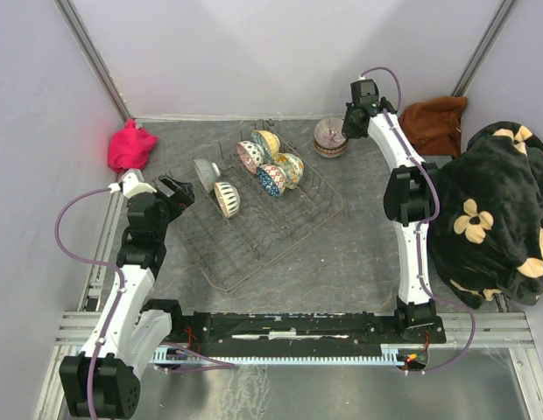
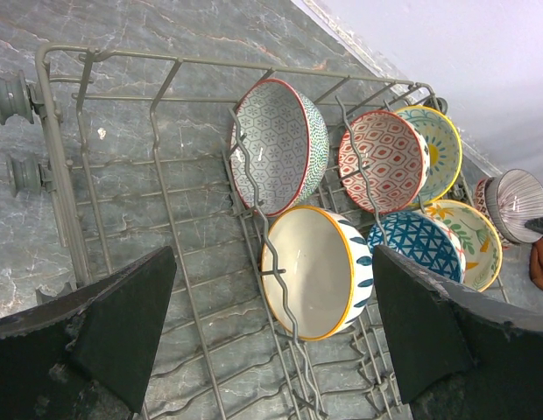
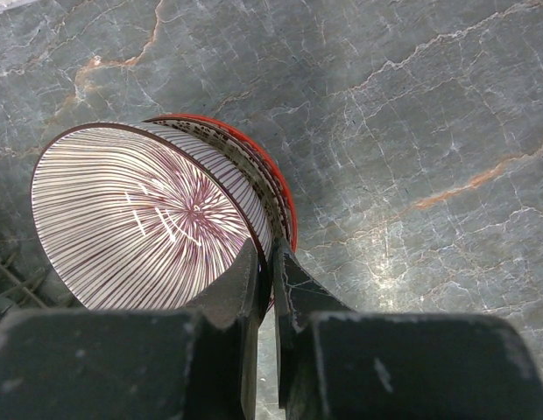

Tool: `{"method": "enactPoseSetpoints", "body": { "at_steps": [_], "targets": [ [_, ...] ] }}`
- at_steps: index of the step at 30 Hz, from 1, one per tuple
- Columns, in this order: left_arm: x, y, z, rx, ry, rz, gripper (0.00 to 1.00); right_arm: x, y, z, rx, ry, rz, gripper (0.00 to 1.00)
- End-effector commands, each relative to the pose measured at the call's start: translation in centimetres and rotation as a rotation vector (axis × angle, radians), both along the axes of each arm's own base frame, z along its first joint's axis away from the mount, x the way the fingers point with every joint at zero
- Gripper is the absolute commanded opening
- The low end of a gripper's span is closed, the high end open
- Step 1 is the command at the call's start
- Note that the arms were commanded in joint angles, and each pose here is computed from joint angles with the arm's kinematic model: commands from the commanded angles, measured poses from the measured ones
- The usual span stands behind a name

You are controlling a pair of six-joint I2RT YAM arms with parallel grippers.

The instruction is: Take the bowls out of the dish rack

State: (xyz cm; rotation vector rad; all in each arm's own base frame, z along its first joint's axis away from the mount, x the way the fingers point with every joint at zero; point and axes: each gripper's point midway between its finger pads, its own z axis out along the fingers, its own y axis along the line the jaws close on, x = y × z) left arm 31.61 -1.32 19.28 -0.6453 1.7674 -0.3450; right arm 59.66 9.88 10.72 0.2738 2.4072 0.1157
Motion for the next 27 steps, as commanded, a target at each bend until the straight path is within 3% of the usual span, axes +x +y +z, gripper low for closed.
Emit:
{"method": "enactPoseSetpoints", "body": {
  "at_steps": [1, 9, 15, 27],
  "targets": [
    [0.5, 0.0, 1.5, -0.027, -0.056, 0.016, 0.99, 1.8, 0.3, 4.0, 0.013, -0.119, -0.003, 0.08],
    [0.5, 0.0, 1.4, -0.027, -0.055, 0.017, 0.99, 1.6, 0.4, 3.7, -0.002, -0.110, 0.000, 0.29],
    [0.5, 0.0, 1.5, -0.027, -0.056, 0.017, 0.99, 1.3, 0.4, 4.2, -0.011, -0.115, -0.003, 0.34],
    [0.5, 0.1, 1.4, -0.027, -0.054, 0.019, 0.99, -1.3, -1.2, 11.2, -0.073, -0.262, -0.033, 0.46]
  ]
}}
